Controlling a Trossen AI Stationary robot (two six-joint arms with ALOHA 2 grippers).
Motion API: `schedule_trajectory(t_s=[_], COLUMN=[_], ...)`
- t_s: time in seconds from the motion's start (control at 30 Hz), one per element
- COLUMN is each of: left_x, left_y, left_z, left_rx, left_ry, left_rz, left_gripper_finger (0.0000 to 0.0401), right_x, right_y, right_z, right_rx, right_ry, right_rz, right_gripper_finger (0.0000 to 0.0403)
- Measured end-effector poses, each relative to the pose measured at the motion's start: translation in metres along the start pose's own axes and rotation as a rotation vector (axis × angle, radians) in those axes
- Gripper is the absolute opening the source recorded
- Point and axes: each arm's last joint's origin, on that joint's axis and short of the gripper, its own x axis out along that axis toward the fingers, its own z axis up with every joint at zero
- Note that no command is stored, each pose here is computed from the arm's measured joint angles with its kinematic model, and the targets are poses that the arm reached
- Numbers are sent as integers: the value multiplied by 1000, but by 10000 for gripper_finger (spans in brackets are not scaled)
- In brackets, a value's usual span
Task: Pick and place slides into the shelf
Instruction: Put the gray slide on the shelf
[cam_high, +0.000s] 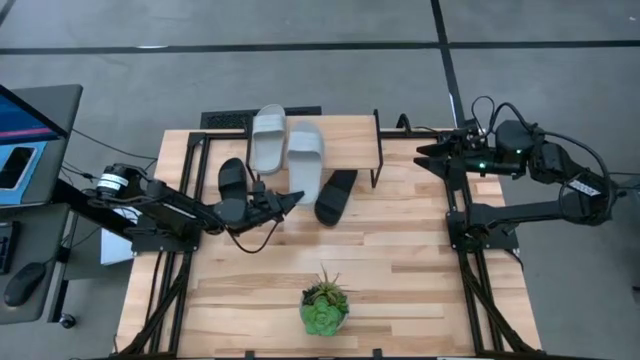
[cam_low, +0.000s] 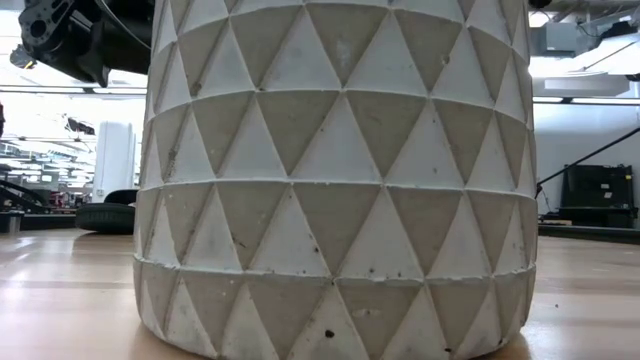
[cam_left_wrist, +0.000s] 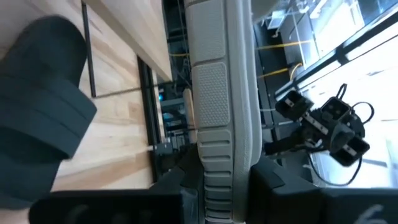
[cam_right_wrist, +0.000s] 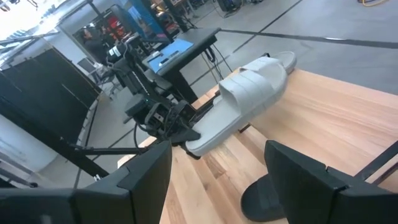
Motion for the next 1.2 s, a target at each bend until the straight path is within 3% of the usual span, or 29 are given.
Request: schedule_trajectory(t_s=[1.2], left_x=[7], left_y=[12], left_z=[13], left_rx=[-79], left_ry=[-68], left_rz=[95], left_gripper_finger=[44], right_x=[2], right_y=[0], right_z=[0], right_rx=[11], right_ry=[4], right_rz=[-2], right_gripper_finger=[249])
